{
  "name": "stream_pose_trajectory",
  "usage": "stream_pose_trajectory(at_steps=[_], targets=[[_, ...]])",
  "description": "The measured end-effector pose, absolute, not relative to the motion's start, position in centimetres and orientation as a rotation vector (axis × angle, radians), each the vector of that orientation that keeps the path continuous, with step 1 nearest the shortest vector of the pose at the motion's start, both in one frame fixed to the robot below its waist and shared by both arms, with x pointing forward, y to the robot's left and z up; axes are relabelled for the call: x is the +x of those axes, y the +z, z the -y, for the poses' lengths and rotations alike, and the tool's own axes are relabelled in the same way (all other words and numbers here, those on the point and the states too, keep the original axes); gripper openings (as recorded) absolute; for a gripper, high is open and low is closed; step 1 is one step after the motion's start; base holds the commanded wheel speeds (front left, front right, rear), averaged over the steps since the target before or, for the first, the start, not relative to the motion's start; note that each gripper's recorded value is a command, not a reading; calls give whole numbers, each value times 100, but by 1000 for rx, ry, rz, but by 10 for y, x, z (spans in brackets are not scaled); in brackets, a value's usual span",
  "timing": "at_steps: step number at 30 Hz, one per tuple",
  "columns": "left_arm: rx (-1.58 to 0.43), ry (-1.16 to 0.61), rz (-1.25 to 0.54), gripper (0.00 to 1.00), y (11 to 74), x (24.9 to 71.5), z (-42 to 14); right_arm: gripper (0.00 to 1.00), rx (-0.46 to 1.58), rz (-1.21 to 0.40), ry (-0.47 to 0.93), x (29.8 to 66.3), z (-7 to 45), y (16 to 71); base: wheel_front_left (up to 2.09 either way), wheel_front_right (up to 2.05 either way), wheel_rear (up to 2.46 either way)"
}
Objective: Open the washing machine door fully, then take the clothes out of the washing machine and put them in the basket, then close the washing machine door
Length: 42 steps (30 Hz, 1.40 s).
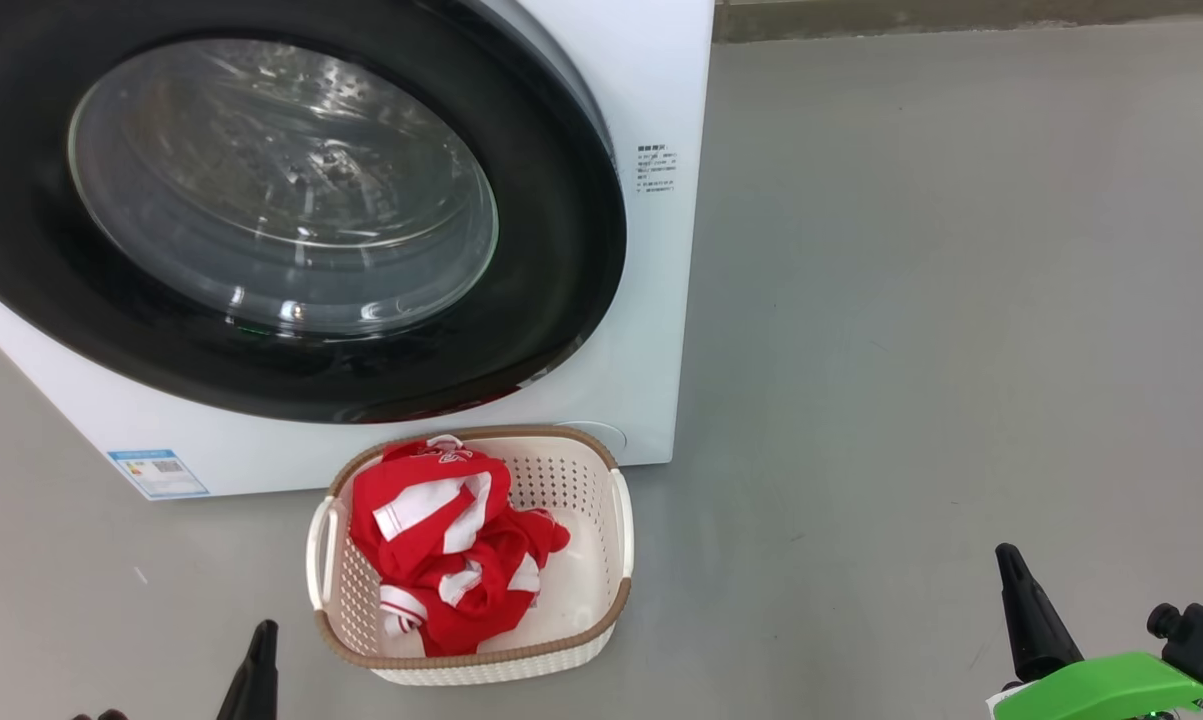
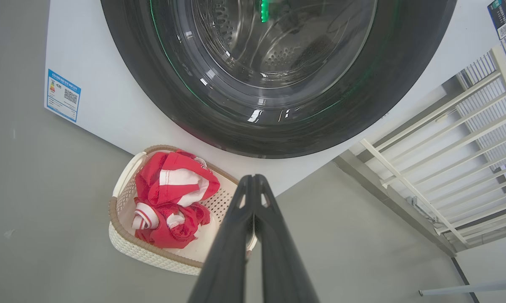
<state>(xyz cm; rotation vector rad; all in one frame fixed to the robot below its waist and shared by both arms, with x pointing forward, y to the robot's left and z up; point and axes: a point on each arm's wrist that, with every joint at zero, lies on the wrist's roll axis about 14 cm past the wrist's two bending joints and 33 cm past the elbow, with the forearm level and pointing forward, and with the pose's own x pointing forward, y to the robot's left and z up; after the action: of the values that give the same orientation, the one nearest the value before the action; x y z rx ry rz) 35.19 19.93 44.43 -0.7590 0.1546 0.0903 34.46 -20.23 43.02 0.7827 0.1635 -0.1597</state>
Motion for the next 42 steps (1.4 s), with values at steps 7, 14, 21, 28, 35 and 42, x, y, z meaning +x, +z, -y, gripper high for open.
stream_pose_trajectory(at_steps=[7, 14, 21, 28, 35, 42], targets=[[-836, 94, -144, 0, 449, 356, -198, 0, 852, -163, -168, 345, 203, 431, 0, 0, 0], [-909, 100, -150, 0, 449, 356, -197, 0, 925, -147, -164, 351, 203, 437, 0, 0, 0], [-986, 101, -140, 0, 453, 360, -197, 0, 1003, -144, -170, 351, 204, 438, 0, 0, 0], [-1061, 103, -137, 0, 455, 362, -197, 0, 1081, -131, -170, 355, 204, 443, 0, 0, 0], [-1141, 100, -129, 0, 458, 365, -195, 0, 1155, -123, -166, 357, 204, 446, 0, 0, 0], [-1214, 100, -127, 0, 460, 365, -195, 0, 1227, -114, -157, 360, 204, 451, 0, 0, 0]])
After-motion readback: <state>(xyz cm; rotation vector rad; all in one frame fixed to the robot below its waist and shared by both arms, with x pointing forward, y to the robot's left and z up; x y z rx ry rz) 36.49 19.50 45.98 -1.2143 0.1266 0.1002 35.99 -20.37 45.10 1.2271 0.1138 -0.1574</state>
